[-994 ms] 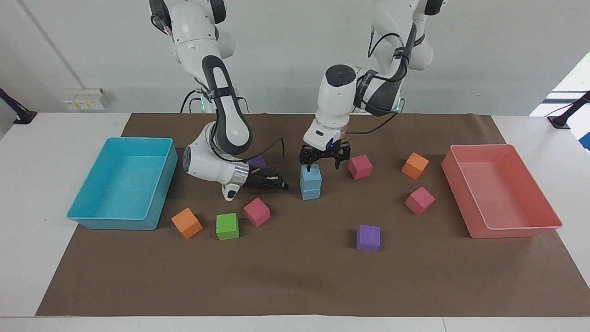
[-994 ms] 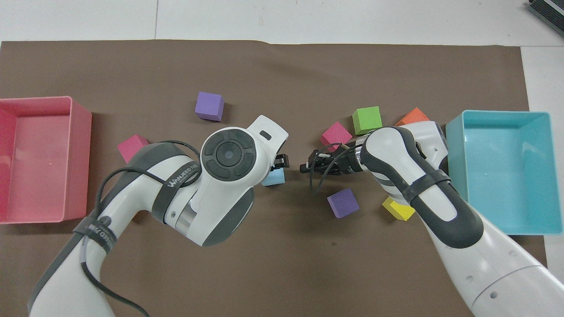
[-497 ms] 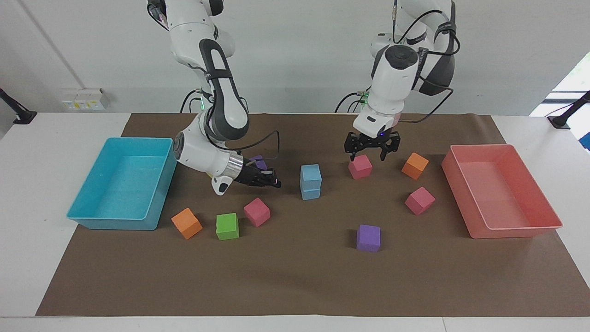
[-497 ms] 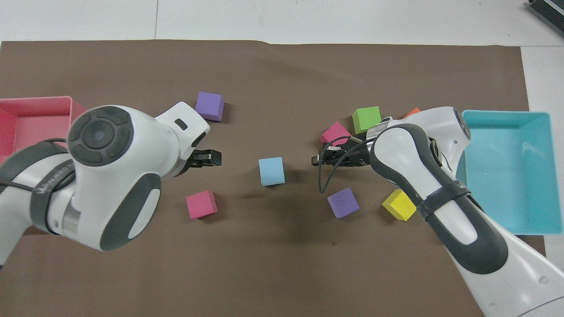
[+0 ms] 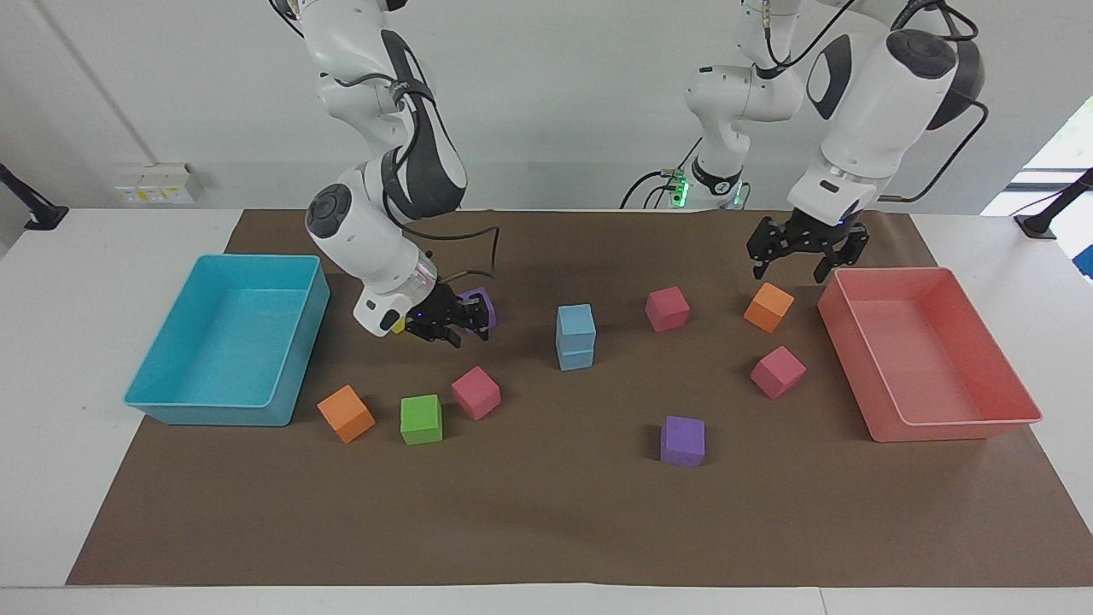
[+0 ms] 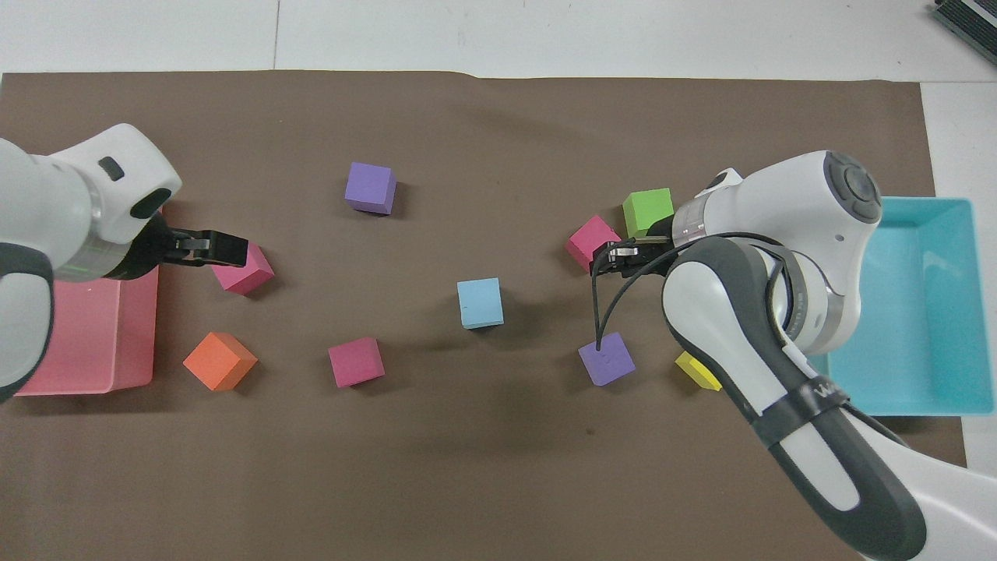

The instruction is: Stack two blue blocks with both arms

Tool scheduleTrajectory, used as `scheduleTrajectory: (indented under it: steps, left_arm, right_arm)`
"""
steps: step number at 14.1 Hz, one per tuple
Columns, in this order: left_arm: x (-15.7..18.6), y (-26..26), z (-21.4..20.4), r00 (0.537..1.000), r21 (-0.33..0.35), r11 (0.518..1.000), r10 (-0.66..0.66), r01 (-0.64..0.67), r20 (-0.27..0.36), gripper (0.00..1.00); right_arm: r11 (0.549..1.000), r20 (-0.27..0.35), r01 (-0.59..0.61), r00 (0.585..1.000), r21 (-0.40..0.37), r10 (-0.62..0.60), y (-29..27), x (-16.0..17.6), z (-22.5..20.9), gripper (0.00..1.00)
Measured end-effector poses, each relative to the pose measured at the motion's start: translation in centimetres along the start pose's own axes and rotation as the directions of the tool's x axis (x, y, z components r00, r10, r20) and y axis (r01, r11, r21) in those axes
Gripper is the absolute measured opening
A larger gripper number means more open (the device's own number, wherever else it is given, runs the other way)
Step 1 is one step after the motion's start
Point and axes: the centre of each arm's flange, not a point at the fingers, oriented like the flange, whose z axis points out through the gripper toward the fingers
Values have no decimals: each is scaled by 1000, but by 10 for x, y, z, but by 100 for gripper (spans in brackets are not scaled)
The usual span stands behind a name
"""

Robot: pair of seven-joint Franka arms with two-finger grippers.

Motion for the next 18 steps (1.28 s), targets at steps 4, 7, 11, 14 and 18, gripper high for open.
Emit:
scheduleTrajectory:
  steps: [4, 7, 11, 14, 18]
  left_arm:
    - [-3, -40, -29, 1000, 4, 1000, 9, -10, 28, 100]
    - [-12, -51, -52, 997, 1, 1000, 14, -14, 74, 100]
    - [-14, -54, -53, 996, 0, 1000, 9, -9, 89, 100]
    - [-14, -56, -53, 996, 0, 1000, 5, -5, 89, 100]
    - [-17, -67, -52, 994, 0, 1000, -15, 15, 105, 100]
  right_arm:
    - [987, -10, 68, 998, -146, -70, 19, -1, -38, 100]
    - [955, 6, 115, 993, -272, -118, 16, -3, -78, 100]
    - [939, -19, 123, 990, -323, -136, 5, -13, -130, 100]
    - [938, -38, 115, 990, -327, -134, 0, -28, -160, 100]
    - [935, -50, 71, 994, -347, -94, 17, -44, -203, 100]
